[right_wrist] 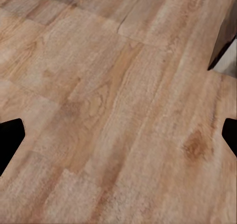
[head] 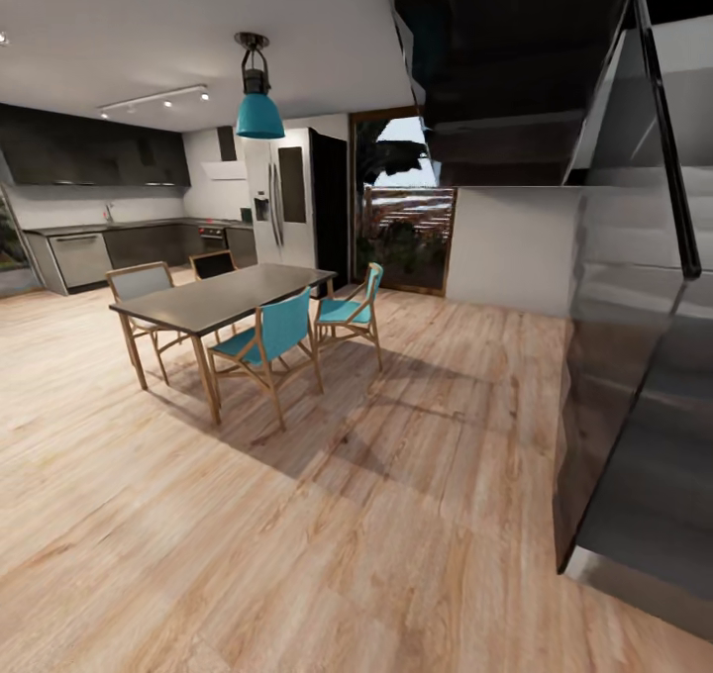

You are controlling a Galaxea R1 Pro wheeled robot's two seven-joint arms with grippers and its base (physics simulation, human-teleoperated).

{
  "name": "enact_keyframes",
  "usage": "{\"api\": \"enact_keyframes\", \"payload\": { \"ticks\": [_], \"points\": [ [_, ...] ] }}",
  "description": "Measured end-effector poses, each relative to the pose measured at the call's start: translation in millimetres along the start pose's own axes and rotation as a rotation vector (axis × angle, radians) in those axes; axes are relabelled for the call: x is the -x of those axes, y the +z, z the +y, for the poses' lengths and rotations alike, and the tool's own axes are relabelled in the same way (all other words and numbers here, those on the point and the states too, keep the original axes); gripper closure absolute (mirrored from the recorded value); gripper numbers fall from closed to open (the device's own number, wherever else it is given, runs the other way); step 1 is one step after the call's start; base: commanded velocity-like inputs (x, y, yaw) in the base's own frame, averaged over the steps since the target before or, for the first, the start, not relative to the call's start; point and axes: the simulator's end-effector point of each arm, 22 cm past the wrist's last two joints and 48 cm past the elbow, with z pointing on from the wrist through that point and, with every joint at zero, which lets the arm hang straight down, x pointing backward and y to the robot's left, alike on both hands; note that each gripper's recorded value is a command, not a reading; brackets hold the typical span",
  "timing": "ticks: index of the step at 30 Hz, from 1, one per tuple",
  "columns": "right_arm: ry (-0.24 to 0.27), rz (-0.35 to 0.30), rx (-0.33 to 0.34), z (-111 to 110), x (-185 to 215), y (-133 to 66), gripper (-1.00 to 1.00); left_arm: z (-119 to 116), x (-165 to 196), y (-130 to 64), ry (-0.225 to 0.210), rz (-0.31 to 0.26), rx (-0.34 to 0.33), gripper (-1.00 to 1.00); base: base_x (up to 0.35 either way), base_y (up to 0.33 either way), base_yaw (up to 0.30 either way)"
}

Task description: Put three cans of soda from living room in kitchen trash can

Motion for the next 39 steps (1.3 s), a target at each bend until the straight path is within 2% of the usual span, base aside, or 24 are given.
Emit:
{"api": "enact_keyframes", "payload": {
  "ticks": [39],
  "points": [
    [-0.001, 0.001, 0.0, 0.3, -0.7, 0.0, -1.0, 0.1, 0.1, 0.0, 0.0, 0.0, 0.001, -1.0, 0.0, 0.0, 0.252]
  ]
}}
